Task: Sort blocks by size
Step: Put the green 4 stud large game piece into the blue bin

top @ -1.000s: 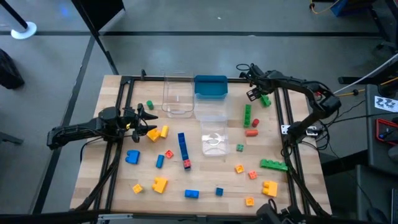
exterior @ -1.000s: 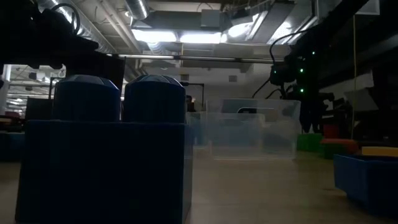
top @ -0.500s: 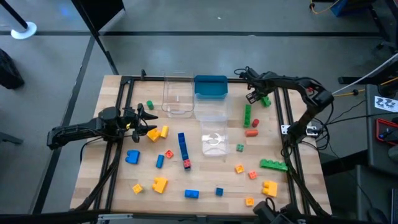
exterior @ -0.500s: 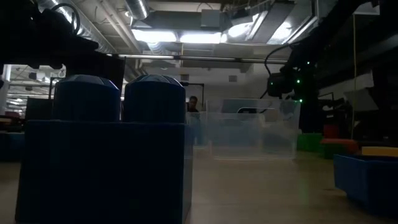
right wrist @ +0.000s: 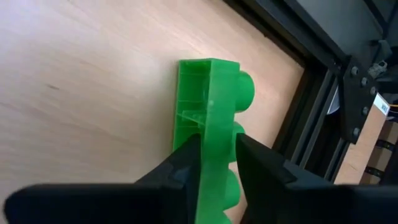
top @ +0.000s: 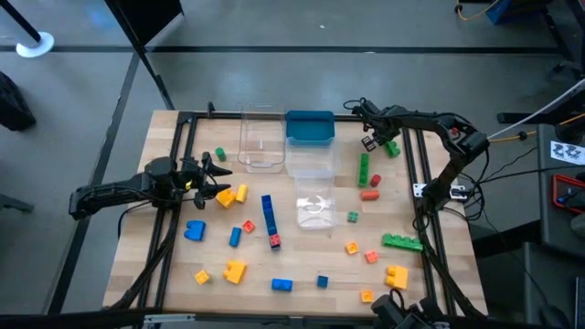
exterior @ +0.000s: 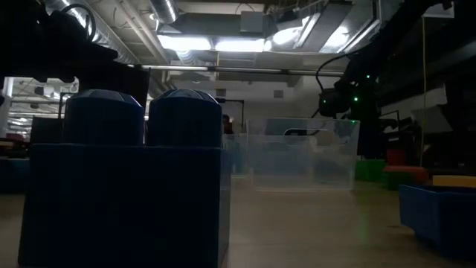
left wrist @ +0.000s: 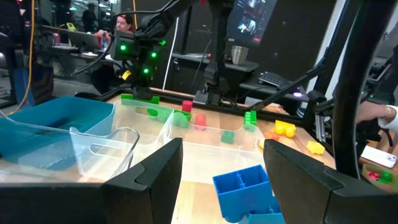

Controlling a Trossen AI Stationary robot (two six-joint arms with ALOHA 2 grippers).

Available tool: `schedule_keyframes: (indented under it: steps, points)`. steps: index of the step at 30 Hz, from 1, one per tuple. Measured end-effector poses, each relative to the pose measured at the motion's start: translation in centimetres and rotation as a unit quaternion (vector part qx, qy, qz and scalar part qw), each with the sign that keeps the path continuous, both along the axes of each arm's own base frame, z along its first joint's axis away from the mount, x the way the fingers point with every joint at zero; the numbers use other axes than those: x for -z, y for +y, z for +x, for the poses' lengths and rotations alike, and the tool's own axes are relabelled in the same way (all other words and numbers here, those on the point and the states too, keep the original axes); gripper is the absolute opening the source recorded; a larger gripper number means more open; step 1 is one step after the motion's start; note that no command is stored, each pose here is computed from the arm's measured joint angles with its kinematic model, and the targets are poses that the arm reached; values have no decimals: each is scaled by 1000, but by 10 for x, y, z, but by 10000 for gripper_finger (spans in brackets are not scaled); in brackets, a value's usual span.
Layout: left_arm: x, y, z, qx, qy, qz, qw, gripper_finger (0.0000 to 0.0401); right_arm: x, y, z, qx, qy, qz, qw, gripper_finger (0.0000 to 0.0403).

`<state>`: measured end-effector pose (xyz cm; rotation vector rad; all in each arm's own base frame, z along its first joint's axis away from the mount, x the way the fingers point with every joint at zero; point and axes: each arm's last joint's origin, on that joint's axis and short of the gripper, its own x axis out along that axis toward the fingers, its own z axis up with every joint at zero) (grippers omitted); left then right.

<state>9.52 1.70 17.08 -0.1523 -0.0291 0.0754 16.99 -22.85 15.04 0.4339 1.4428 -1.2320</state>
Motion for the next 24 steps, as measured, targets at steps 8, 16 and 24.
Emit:
schedule_keyframes:
  steps: [8,16,24]
  points:
    - [0,0,0,0,0,0,1000,210,0,1,-1,0,3,3,1000,87]
    - [0,0,0,0,0,0,1000,210,0,1,-1,0,4,3,1000,68]
    - [0,0,0,0,1,3,1000,210,-2,0,-1,1,7,-4,1000,7]
